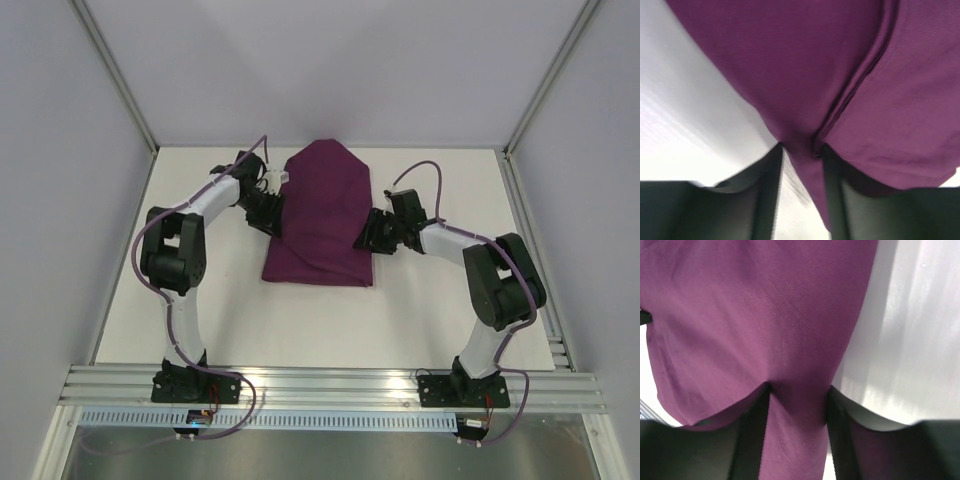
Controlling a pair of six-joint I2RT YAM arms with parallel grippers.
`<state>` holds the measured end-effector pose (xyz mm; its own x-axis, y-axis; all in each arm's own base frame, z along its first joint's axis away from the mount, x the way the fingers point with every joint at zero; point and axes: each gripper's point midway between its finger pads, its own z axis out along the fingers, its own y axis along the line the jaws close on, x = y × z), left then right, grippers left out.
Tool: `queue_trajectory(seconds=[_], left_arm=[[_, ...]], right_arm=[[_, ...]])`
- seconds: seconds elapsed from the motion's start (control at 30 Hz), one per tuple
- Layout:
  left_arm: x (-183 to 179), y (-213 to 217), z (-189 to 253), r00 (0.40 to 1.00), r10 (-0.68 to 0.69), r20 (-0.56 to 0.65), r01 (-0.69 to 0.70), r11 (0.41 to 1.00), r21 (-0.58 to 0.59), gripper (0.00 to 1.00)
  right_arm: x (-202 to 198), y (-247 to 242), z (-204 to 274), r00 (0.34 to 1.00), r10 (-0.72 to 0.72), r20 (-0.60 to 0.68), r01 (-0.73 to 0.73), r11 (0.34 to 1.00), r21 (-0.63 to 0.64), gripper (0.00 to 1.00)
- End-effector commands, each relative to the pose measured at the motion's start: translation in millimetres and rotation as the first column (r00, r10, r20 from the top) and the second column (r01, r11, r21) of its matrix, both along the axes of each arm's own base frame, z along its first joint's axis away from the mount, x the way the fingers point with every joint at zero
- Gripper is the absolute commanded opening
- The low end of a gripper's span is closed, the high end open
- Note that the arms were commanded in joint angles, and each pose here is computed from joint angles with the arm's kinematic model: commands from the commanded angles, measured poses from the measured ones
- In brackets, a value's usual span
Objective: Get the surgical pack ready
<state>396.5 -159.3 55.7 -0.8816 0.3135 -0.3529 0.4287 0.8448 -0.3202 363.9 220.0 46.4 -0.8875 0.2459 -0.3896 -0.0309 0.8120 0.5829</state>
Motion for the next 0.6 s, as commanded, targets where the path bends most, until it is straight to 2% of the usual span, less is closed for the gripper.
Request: queue_trajectory(seconds=[0.0, 0.07, 0.1, 0.13, 0.2, 0.23, 0.33, 0.57], left_arm=[[2, 2, -10, 1.000, 0.000, 0.005, 0.000, 1.000, 0.013, 0.39], [-1, 1, -10, 1.000, -0.012, -0.002, 0.012, 1.000, 0.004, 0.30], [-5, -1, -9, 1.000, -0.019, -0.010, 0.019, 1.000, -0.013, 0.21], [-7, -2, -9, 1.000, -0.022, -0.014, 0.022, 1.000, -0.021, 0.16], [-13, -1, -10, 1.000, -0.020, -0.017, 0.020, 0.999, -0.025, 0.04], [-16, 0, -11, 1.000, -0.023, -0.020, 0.022, 1.000, -0.022, 0.01], [-34, 3, -14, 0.999, -0.026, -0.045, 0.026, 0.999, -0.020, 0.00], [-94, 9, -11, 0.992, -0.057, -0.116, 0.051, 0.997, -0.056, 0.00]], right_arm=[[3, 10, 2, 0.999, 0.035, 0.035, -0.037, 0.998, 0.049, 0.45], [2, 9, 0, 0.999, 0.036, 0.030, -0.038, 0.998, 0.048, 0.40], [1, 9, 0, 0.999, 0.033, 0.027, -0.035, 0.998, 0.046, 0.38], [0, 9, -1, 0.999, 0.034, 0.022, -0.035, 0.998, 0.046, 0.35], [-4, 9, -1, 0.999, 0.039, 0.014, -0.040, 0.998, 0.055, 0.34], [-6, 10, -2, 0.999, 0.042, 0.008, -0.042, 0.997, 0.058, 0.33], [-16, 9, -5, 0.999, 0.045, -0.015, -0.045, 0.997, 0.057, 0.26], [-55, 10, -1, 0.996, 0.084, -0.038, -0.082, 0.995, 0.052, 0.25]])
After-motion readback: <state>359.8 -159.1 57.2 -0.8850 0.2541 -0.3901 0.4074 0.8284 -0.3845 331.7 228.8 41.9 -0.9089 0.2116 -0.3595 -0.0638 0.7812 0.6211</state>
